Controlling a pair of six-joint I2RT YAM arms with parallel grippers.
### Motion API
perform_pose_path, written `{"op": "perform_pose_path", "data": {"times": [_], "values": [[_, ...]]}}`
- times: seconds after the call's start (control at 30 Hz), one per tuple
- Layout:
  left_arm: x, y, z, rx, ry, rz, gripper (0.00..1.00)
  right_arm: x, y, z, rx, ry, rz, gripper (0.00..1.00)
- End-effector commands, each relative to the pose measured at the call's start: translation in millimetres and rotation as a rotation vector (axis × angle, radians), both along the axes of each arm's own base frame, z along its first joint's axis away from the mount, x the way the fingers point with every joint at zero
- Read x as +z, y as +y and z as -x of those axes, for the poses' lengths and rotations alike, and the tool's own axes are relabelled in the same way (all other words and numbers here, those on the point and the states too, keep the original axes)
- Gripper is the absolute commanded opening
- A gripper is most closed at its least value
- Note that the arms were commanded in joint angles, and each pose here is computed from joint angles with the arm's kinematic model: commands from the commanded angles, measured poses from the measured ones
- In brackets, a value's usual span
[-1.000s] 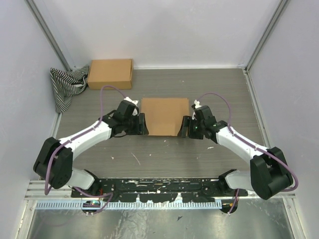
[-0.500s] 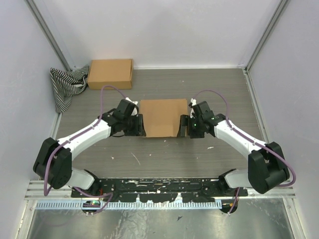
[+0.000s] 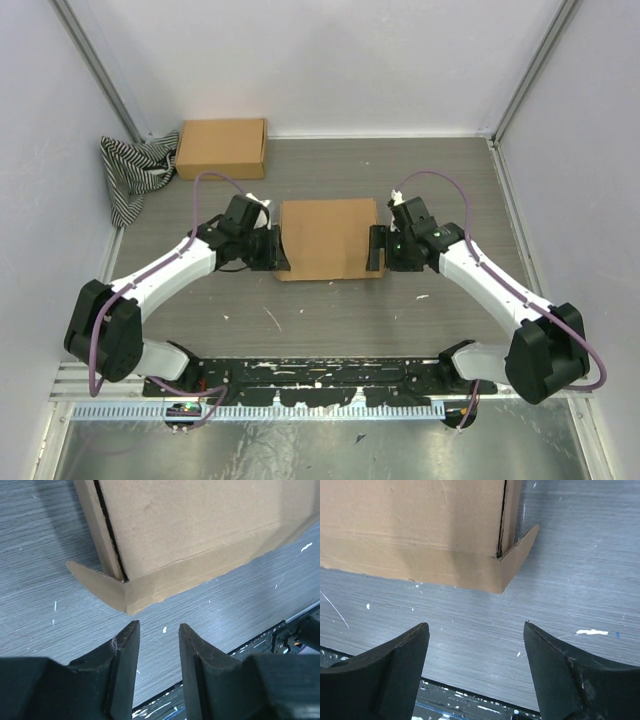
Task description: Fold the paper box
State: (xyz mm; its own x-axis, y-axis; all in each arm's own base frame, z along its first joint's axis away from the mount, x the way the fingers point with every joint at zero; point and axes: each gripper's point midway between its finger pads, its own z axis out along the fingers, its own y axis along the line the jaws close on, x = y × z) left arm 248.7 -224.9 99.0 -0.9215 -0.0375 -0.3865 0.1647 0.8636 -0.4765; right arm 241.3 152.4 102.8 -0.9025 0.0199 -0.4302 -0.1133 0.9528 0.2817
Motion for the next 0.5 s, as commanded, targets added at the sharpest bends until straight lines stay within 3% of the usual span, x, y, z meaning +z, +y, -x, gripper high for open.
{"op": "perform_pose_path", "data": {"times": [0.0, 0.1, 0.17, 0.47], "values": [[17, -8, -6, -0.024, -0.046, 0.053, 0.46, 30, -6, -22, -0.048, -0.121, 0.023, 0.81], [8, 1, -12, 0.014, -0.069, 0.005, 0.66, 27, -6, -30, -0.065, -0.143, 0.027, 0.81], [-1, 9, -17, 0.045, -0.09, -0.032, 0.71, 21, -4, -34, -0.071, -0.153, 0.022, 0.8], [-12, 9, -22, 0.079, -0.136, 0.002, 0.75, -5, 4, -42, -0.084, -0.202, -0.035, 0.78]]}}
